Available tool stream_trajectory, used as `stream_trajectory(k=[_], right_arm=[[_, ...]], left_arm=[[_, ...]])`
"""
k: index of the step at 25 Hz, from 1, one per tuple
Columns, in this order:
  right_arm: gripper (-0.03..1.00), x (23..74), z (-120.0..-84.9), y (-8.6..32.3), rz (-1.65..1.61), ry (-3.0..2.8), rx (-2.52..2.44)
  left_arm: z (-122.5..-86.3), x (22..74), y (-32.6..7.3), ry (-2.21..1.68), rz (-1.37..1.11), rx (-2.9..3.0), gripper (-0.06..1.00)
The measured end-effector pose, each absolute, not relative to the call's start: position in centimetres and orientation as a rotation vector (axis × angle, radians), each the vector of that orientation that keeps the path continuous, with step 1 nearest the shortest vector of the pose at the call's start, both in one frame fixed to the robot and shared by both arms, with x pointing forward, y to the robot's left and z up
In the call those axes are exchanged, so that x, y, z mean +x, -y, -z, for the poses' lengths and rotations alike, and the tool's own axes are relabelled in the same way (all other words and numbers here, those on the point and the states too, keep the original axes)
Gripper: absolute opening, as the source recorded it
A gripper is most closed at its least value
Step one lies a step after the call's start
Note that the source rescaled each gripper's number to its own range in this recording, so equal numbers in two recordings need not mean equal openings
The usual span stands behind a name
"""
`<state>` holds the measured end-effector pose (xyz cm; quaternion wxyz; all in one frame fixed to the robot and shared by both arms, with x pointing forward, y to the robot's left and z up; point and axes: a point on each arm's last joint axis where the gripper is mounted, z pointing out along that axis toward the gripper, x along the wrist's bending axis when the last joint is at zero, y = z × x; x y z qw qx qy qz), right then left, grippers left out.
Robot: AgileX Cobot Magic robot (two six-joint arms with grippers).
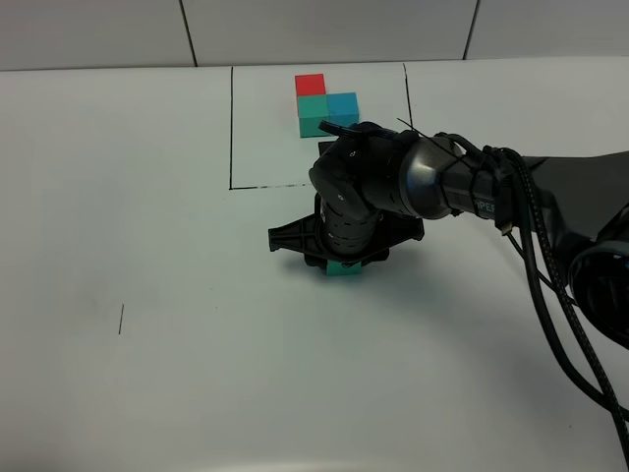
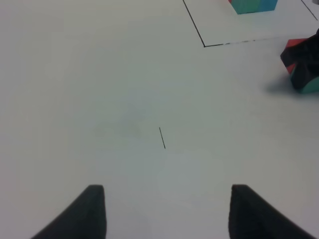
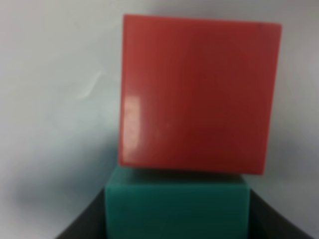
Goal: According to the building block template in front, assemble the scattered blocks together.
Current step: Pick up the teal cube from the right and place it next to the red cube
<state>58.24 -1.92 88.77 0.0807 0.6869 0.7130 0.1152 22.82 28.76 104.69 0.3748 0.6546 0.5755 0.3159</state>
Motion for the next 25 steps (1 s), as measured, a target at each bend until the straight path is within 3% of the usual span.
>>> stream_trajectory(k=[25], right_arm=[[0.01,58.35,-88.77,1.91,-0.356,-2.128,2.044]], left_arm=[[-104.69,22.82,-28.76,-1.473,-0.809,1.676,0.22]])
